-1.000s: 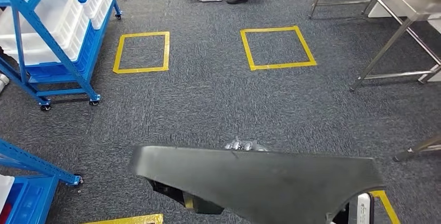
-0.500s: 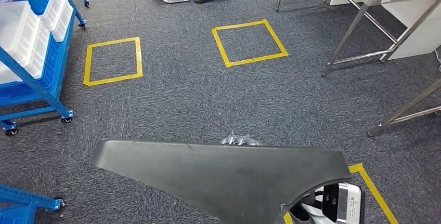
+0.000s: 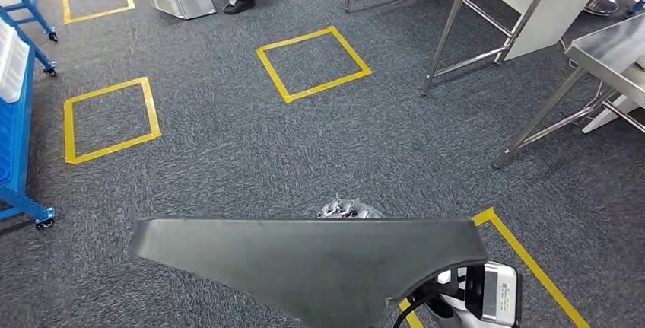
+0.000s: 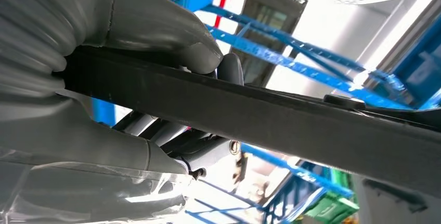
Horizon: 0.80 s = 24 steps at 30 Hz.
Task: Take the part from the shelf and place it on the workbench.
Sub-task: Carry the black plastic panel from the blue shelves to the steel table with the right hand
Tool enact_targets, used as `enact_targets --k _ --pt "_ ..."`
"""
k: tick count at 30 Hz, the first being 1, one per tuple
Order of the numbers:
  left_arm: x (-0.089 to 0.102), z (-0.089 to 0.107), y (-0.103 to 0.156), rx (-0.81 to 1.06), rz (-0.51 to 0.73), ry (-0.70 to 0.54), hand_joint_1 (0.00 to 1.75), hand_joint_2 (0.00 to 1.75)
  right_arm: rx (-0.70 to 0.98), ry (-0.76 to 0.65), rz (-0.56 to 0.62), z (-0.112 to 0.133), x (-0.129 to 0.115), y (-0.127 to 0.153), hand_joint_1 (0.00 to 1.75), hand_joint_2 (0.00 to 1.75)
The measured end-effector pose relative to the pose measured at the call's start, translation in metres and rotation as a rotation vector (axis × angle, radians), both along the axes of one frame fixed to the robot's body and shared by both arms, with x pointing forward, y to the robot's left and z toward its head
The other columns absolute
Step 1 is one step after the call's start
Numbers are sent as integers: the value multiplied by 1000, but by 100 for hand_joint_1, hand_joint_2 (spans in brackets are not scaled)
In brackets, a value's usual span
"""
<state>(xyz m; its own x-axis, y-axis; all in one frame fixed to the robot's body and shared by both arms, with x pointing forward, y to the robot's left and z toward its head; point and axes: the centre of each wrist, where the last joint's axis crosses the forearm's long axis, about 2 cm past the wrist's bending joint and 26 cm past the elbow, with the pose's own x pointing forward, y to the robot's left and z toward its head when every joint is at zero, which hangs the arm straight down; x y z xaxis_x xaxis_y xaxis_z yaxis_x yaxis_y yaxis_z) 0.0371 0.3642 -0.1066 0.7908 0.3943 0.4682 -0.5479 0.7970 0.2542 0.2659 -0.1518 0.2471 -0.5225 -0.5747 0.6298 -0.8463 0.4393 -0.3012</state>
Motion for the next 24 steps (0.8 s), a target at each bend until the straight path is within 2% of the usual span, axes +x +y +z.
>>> enact_targets --k 19,24 --pt "5 -1 -15 -30 -3 -20 0 175 -1 6 14 -2 -4 -3 164 175" --pt "1 -2 -16 -34 -11 -15 0 175 1 12 21 -5 -5 -3 164 175"
